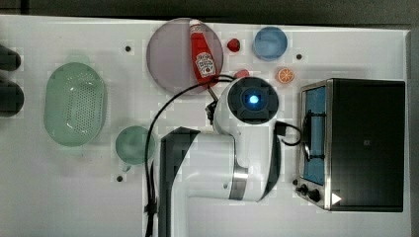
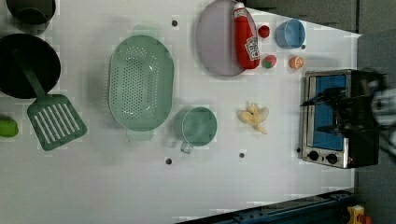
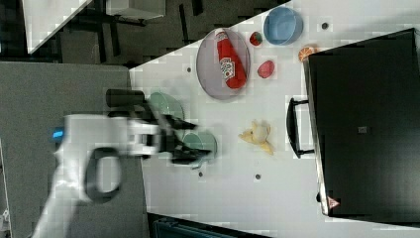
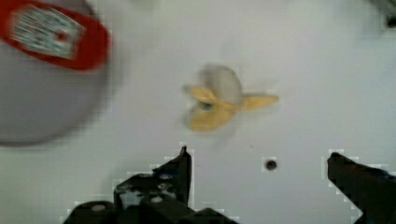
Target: Pick Banana and place it in mug.
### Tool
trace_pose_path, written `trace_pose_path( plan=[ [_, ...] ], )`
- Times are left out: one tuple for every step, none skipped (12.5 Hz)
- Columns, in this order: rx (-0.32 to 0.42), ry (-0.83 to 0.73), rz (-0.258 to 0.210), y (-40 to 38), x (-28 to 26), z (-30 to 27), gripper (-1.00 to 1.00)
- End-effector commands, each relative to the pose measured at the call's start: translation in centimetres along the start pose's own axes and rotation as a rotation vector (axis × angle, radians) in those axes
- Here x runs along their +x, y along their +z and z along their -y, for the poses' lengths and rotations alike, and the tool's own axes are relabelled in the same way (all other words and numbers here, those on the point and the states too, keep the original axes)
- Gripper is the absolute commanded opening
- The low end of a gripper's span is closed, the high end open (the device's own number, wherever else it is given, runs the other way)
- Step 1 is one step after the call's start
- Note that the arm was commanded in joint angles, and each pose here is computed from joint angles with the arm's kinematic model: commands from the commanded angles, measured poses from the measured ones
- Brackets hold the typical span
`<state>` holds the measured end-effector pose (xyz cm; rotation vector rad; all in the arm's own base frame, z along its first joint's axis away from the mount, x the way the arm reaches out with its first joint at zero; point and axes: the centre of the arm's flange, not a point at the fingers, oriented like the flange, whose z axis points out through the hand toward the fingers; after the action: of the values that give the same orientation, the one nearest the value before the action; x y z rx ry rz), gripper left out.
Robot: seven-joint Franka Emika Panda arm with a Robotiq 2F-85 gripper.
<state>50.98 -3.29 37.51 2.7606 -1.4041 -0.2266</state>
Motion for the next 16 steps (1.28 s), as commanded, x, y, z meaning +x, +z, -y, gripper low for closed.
trace_pose_path(
  plan=[
    [0.042, -0.040, -0.054, 2.7, -0.7, -0.5, 1.00],
    [0.045, -0.039, -0.058, 4.7, -0.6, -0.6, 1.00],
    [0.046, -0.039, -0.062, 7.0, -0.6, -0.6, 1.00],
    [0.046, -0.039, -0.064, 8.9, -0.6, -0.7, 1.00],
    [0.042, -0.039, -0.063, 10.9, -0.7, -0.8, 1.00],
    [0.041, -0.040, -0.065, 12.6, -0.7, -0.8, 1.00],
    [0.045, -0.041, -0.071, 14.2, -0.6, -0.7, 1.00],
    [0.049, -0.041, -0.077, 15.7, -0.4, -0.6, 1.00],
    [0.042, -0.042, -0.074, 17.3, -0.4, -0.6, 1.00],
    [0.041, -0.044, -0.075, 18.8, -0.5, -0.6, 1.00],
    [0.046, -0.048, -0.080, 20.0, -0.5, -0.4, 1.00],
    [0.053, -0.050, -0.087, 21.0, -0.5, -0.3, 1.00],
    [0.056, -0.057, -0.089, 21.9, -0.8, -0.1, 1.00],
    [0.059, -0.061, -0.090, 22.6, -1.0, 0.1, 1.00],
    [0.055, -0.063, -0.087, 23.2, -1.1, 0.1, 0.94],
    [0.067, -0.062, -0.097, 23.3, -0.9, 0.2, 0.65]
  ],
)
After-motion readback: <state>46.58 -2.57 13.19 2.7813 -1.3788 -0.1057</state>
